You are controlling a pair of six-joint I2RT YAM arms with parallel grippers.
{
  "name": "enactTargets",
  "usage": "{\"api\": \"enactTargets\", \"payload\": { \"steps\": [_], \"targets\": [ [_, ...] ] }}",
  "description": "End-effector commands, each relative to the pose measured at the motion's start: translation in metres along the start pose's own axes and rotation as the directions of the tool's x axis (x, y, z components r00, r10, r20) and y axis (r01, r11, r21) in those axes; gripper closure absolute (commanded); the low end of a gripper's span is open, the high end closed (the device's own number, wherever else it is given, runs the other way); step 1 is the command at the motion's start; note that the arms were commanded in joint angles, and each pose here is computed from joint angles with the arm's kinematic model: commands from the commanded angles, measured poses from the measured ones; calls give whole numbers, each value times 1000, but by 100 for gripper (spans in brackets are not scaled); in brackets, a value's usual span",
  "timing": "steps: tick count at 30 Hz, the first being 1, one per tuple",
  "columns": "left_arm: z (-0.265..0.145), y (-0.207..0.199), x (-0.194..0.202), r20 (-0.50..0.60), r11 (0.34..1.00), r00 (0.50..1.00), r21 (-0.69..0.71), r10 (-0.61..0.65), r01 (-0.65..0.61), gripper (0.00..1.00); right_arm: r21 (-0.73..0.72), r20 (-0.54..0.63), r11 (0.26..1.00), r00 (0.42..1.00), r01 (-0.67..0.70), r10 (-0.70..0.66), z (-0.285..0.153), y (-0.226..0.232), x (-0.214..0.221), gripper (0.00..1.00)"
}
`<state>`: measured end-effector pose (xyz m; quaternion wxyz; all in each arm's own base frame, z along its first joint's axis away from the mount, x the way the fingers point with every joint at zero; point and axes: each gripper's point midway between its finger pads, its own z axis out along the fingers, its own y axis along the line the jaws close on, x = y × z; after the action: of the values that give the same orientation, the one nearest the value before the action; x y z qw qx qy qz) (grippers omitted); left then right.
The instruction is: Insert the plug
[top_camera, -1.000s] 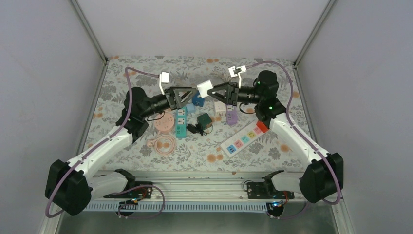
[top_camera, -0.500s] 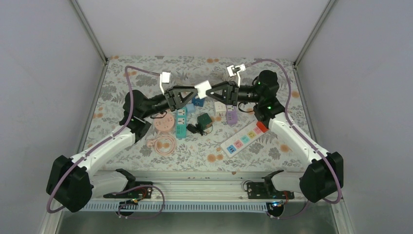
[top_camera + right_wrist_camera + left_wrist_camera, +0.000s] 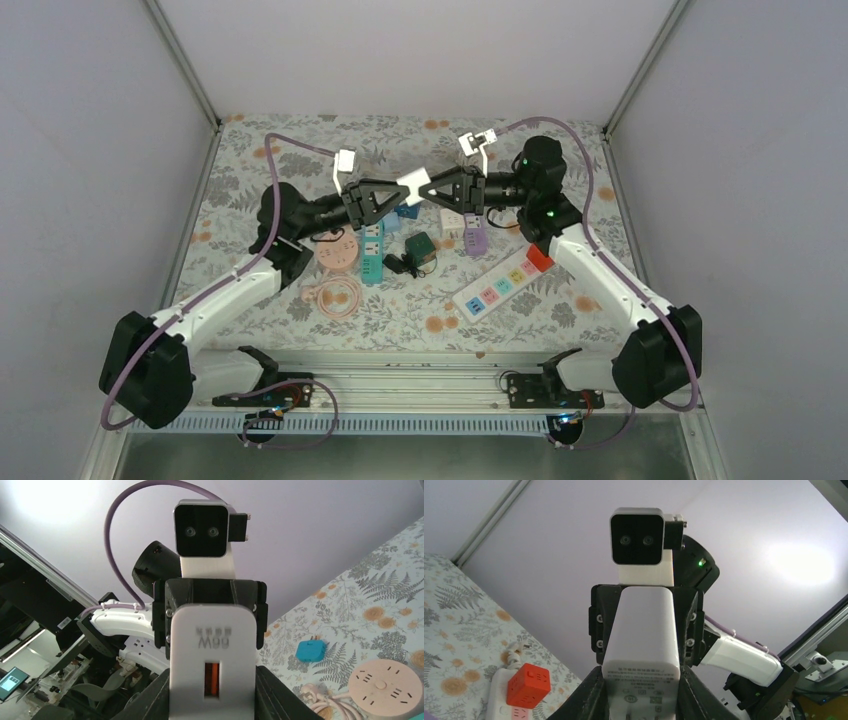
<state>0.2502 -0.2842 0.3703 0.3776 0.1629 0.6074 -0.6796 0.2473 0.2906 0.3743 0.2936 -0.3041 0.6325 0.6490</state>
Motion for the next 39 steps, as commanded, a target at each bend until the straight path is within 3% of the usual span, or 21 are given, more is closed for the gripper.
{"api": "enactTargets", "payload": {
  "steps": [1,7,13,14,18,19,21,23,27,31,34,39],
  "targets": [
    [1,-4,7,-34,997,997,17,76,-75,80,-2,-49,999,998,32,-32,3,8,1,60],
    [-2,-7,15,-81,990,986,18,143,-142,81,7,-79,998,995,56,-56,3,8,1,58],
    [-4,-4,17,-96,987,983,-3,159,-160,78,-5,-115,994,987,108,-108,2,10,7,85],
    [-4,-2,17,-98,987,983,-11,157,-158,72,14,-116,992,986,123,-121,2,8,7,88],
    [-7,31,13,-99,969,987,-201,129,-146,26,224,-114,954,978,199,-177,-7,-20,2,93],
    [-11,45,11,-97,946,987,-287,128,-151,14,298,-124,931,975,213,-183,-11,-32,2,92],
    [-24,72,7,-84,882,987,-443,139,-162,4,406,-171,880,966,247,-192,-22,-52,9,90],
    [-39,89,5,-70,819,985,-549,155,-168,3,540,-202,809,969,232,-143,-37,-76,19,89],
    [-58,100,-1,-61,736,977,-648,204,-194,2,776,-281,580,959,246,-32,-81,-135,49,90],
    [-62,97,-5,-74,718,969,-659,237,-226,2,882,-333,385,938,272,100,-123,-175,74,91],
    [-62,97,-4,-77,718,969,-658,236,-227,2,906,-336,330,925,267,174,-152,-195,95,90],
    [-63,84,-16,-105,699,963,-670,246,-252,2,928,-296,307,917,211,266,-189,-213,124,91]
  ]
}}
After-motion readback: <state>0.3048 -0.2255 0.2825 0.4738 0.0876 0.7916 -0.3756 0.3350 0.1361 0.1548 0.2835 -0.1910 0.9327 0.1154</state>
